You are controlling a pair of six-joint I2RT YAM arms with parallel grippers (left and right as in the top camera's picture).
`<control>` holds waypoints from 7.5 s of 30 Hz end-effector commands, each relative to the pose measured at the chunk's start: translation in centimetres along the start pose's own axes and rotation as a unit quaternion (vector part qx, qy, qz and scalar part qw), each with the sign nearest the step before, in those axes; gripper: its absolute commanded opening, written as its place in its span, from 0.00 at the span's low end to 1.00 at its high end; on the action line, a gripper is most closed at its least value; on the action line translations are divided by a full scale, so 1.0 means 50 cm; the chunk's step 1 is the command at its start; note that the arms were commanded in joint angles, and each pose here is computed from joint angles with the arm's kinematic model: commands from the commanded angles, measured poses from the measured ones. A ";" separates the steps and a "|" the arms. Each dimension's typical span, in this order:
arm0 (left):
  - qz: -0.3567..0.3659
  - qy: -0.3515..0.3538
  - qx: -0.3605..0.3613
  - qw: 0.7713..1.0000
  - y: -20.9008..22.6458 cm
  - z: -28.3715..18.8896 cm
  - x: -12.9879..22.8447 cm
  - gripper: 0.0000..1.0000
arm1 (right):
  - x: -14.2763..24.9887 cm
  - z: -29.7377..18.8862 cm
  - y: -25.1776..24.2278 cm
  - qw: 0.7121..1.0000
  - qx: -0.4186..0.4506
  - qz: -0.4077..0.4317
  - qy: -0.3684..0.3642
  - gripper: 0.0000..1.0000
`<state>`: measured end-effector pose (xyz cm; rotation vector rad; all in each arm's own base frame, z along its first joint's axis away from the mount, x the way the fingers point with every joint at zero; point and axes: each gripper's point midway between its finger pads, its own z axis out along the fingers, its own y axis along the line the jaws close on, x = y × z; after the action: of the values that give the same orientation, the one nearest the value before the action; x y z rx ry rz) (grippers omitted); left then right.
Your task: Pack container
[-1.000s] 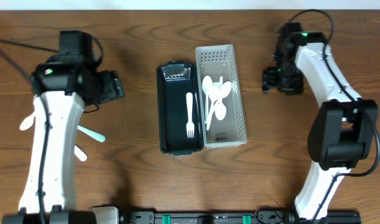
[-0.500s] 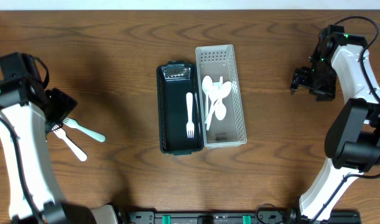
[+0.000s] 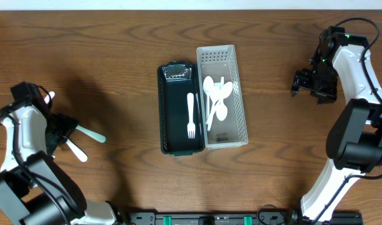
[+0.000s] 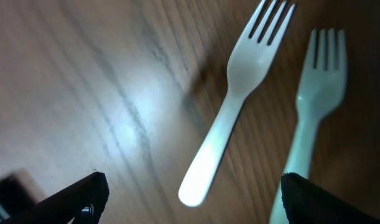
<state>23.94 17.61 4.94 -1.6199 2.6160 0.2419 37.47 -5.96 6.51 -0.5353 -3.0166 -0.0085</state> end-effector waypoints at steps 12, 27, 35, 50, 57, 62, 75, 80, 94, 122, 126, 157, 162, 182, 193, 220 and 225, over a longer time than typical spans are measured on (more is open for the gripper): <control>0.079 0.033 0.041 0.995 -0.018 0.085 -0.012 0.90 | 0.016 -0.001 -0.006 1.000 0.004 -0.005 0.014 0.84; 0.095 0.062 0.037 0.993 -0.022 0.142 -0.001 0.89 | 0.022 -0.001 -0.007 1.000 0.005 -0.004 0.020 0.85; 0.099 0.068 0.035 0.992 -0.022 0.152 0.003 0.69 | 0.025 -0.001 -0.008 1.000 0.006 -0.005 0.023 0.85; 0.093 0.067 0.035 0.993 -0.023 0.152 0.001 0.25 | 0.031 -0.002 -0.009 1.000 0.007 -0.005 0.029 0.85; 0.090 0.067 0.035 0.993 -0.021 0.147 0.001 0.06 | 0.029 -0.002 -0.012 1.000 0.011 -0.005 0.027 0.84; 0.089 0.059 0.038 0.994 -0.024 0.089 -0.007 0.06 | 0.023 -0.003 -0.024 0.999 0.029 -0.006 0.020 0.84; 0.286 -0.163 0.206 0.921 -0.218 -0.389 0.117 0.06 | 0.012 -0.011 -0.026 0.999 0.033 -0.007 0.009 0.85; 0.369 -0.172 0.267 0.874 -0.316 -0.451 0.248 0.06 | 0.012 -0.011 -0.026 0.999 0.033 -0.007 0.008 0.85; 0.496 -0.068 0.274 0.821 -0.506 -0.307 0.453 0.06 | 0.017 -0.011 -0.024 0.999 0.030 -0.007 0.013 0.85; 0.597 -0.051 0.222 0.769 -0.536 -0.214 0.484 0.49 | -0.008 -0.011 -0.020 1.000 0.026 -0.006 -0.012 0.86; 0.589 -0.116 0.257 0.758 -0.533 -0.343 0.452 0.49 | -0.029 -0.012 -0.016 0.999 0.022 -0.006 -0.034 0.86; -0.086 -0.080 0.048 0.992 -0.054 -0.221 -0.003 0.90 | -0.077 -0.017 -0.006 0.996 0.013 -0.005 -0.082 0.95; -0.069 -0.041 0.024 0.996 -0.081 -0.116 -0.015 0.91 | -0.076 -0.017 -0.006 0.997 0.013 -0.005 -0.081 0.97; -0.061 0.031 0.027 0.997 -0.146 0.091 -0.045 0.92 | -0.049 -0.013 -0.011 0.998 0.018 -0.006 -0.054 0.99; -0.048 0.035 0.023 0.998 -0.151 0.137 -0.051 0.92 | -0.038 -0.012 -0.013 0.999 0.020 -0.004 -0.043 0.99; -0.025 0.052 0.025 0.998 -0.147 0.147 -0.030 0.74 | -0.036 -0.012 -0.014 0.999 0.020 -0.004 -0.041 0.99; -0.024 0.067 0.027 0.997 -0.147 0.145 -0.017 0.66 | -0.037 -0.012 -0.014 0.999 0.020 -0.003 -0.042 0.99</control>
<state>32.73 17.31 -0.48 -1.6924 2.5553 0.0394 38.77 -7.01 6.46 -0.5264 -3.0780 0.0655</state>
